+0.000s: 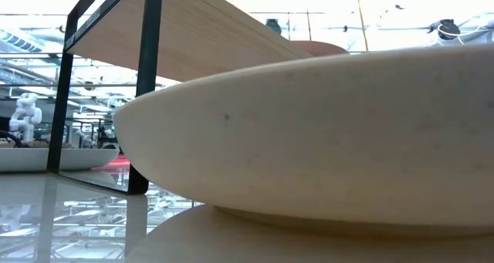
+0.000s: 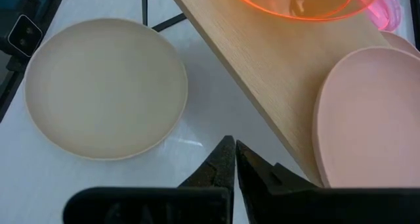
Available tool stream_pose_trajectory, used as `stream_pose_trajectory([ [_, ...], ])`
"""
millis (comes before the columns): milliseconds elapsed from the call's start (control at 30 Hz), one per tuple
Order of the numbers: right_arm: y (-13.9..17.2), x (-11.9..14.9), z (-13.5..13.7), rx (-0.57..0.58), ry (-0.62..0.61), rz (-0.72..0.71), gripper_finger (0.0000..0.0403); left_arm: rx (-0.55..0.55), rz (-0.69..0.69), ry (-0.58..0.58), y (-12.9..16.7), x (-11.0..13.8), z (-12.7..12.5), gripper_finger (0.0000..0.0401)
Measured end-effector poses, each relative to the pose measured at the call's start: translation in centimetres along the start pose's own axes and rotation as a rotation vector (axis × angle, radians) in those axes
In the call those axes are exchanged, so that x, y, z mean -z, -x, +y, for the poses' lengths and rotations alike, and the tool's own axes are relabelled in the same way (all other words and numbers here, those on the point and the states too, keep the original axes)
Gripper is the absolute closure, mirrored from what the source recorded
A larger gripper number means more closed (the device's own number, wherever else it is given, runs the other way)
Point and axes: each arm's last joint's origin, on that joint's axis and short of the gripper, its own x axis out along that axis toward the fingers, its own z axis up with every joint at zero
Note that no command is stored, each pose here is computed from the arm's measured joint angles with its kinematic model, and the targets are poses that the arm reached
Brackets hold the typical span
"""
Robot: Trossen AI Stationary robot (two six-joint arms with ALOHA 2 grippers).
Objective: Place and stack plates onto a shelf
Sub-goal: Put bottom small orange plate on the shelf, then stack the brown plate on top of the big light pink plate on the shelf
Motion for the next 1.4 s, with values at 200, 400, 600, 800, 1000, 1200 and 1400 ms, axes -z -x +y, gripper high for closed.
stream_pose_trajectory([
  [200,0.0,0.0,0.0,0.0,-0.007,0.0,0.0403,-0.007,0.014,-0.013,0.0,0.1,0.3,0.0384],
  [400,0.0,0.0,0.0,0.0,-0.006,0.0,0.0403,-0.006,0.011,-0.01,0.0,0.0,0.3,0.0384],
  [600,0.0,0.1,0.0,0.001,-0.013,0.007,0.0403,-0.005,0.009,-0.012,-0.5,-0.2,0.2,0.0384],
  [800,0.0,0.2,0.0,0.002,-0.016,0.016,0.0403,0.005,0.024,-0.009,-0.8,-0.2,0.1,0.0371],
  [1000,0.0,0.2,0.0,0.002,-0.015,0.016,0.0403,-0.005,0.022,0.007,-0.9,-0.3,0.1,0.0314],
  [1200,0.0,0.2,0.0,0.002,-0.016,0.016,0.0403,-0.016,0.012,0.007,-0.9,-0.3,0.1,0.0302],
  [1400,0.0,0.2,0.0,0.002,-0.016,0.016,0.0403,-0.053,-0.013,-0.017,-0.4,-0.2,0.2,0.0302],
])
